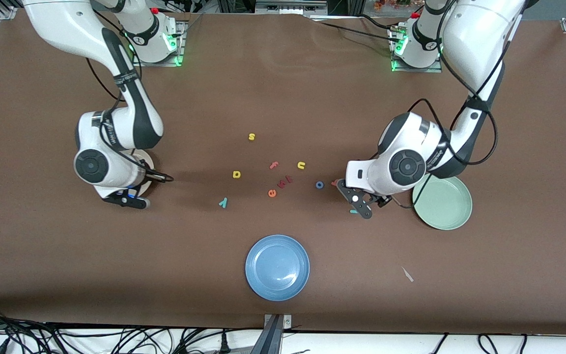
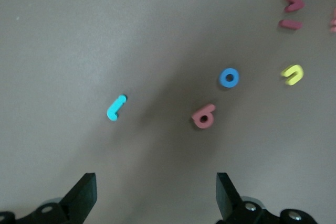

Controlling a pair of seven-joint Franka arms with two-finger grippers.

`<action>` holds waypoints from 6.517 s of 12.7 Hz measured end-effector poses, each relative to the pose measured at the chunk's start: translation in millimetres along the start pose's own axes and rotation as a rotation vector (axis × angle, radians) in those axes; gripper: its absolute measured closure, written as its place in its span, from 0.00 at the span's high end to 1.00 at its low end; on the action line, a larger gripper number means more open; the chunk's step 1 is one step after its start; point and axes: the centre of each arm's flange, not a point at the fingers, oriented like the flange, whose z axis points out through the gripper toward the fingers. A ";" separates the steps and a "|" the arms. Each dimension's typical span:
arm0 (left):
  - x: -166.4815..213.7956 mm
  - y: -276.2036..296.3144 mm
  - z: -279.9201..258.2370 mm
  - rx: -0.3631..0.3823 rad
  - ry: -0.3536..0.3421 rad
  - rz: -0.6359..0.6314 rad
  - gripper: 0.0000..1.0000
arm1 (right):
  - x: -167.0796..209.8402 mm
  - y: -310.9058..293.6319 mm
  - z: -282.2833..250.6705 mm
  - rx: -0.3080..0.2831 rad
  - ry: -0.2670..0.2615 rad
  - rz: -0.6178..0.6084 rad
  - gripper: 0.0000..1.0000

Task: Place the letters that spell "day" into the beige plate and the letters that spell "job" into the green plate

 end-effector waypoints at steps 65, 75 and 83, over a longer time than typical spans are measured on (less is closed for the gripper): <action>-190.4 -162.7 33.4 0.095 -0.117 0.006 0.08 | -20.4 63.3 30.0 -0.040 0.099 -0.070 0.44; -250.5 -174.3 85.4 0.036 -0.113 -0.066 0.08 | -17.0 -123.5 -22.7 0.155 0.139 0.040 1.00; -220.4 -153.4 48.3 0.046 -0.092 -0.078 0.92 | 10.7 -222.5 20.4 0.164 0.146 0.175 1.00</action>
